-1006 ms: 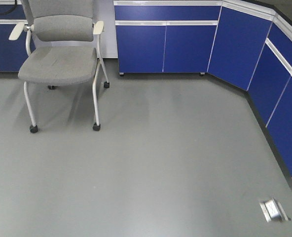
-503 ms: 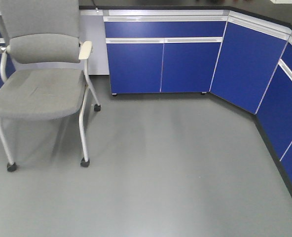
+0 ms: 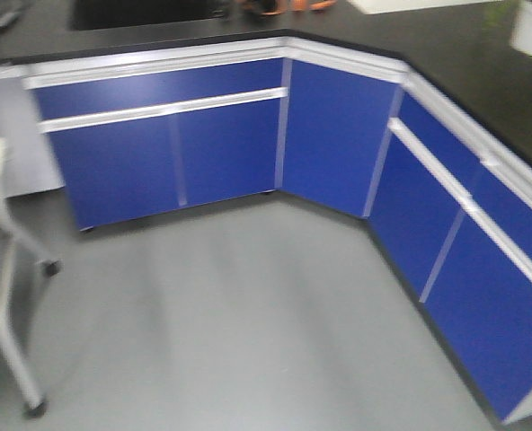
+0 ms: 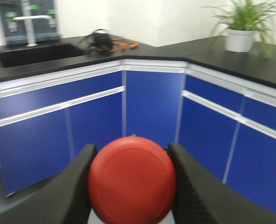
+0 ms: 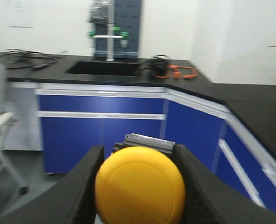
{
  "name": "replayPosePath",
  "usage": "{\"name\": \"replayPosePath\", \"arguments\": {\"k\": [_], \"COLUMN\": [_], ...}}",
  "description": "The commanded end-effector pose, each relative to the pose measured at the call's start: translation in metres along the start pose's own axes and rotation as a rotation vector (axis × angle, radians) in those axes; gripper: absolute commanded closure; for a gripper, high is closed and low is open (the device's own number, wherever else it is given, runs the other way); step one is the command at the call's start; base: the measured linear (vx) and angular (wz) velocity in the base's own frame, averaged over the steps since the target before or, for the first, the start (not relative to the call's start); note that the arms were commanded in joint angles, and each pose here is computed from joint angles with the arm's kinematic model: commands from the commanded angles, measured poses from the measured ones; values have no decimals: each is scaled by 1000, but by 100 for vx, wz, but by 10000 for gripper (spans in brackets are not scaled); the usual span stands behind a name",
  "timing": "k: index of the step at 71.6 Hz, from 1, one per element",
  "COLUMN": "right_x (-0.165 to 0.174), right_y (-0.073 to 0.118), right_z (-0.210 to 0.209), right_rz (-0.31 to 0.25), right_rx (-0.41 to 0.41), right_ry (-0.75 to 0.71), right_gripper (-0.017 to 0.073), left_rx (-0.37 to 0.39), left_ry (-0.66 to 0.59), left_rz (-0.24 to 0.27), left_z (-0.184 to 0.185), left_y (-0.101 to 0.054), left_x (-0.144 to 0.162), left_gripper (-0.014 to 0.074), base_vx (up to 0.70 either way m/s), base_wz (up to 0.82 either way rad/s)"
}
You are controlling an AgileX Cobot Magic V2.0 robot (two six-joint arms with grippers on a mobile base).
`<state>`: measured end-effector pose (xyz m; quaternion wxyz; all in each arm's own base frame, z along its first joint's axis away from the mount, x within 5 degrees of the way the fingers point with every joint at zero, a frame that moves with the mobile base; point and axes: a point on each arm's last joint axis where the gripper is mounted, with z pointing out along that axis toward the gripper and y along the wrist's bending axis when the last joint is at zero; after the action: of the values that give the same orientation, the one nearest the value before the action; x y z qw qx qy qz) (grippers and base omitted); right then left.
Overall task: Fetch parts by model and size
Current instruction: 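Drive the base away from the bench to the counter with the red tray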
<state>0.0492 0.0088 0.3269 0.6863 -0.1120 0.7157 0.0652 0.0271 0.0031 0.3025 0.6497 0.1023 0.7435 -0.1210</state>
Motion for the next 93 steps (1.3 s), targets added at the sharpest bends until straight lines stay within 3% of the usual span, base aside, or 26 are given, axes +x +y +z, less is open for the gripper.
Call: {"name": "replayPosePath", "arguments": {"k": [1,51,93], "right_x": [-15,-15,-15], "right_y": [0,0,0], "right_z": [-1,-1,-1], "right_rz": [-23,-23,-23], "right_rx": [-2,-2,-2], "right_ry": [-100,-100,-100], "right_gripper": [561,561,561], "left_rx": [24,24,24], "left_ry": [-91,-91,-92], "left_rz": [-3,-3,-2], "left_z": [-2,-2,-2], "left_y": [-2,-2,-2], "left_x": [-14,-14,-14], "left_gripper": [597,597,597], "base_vx": [37,27,19], "base_wz": [-92,-94,-74]}}
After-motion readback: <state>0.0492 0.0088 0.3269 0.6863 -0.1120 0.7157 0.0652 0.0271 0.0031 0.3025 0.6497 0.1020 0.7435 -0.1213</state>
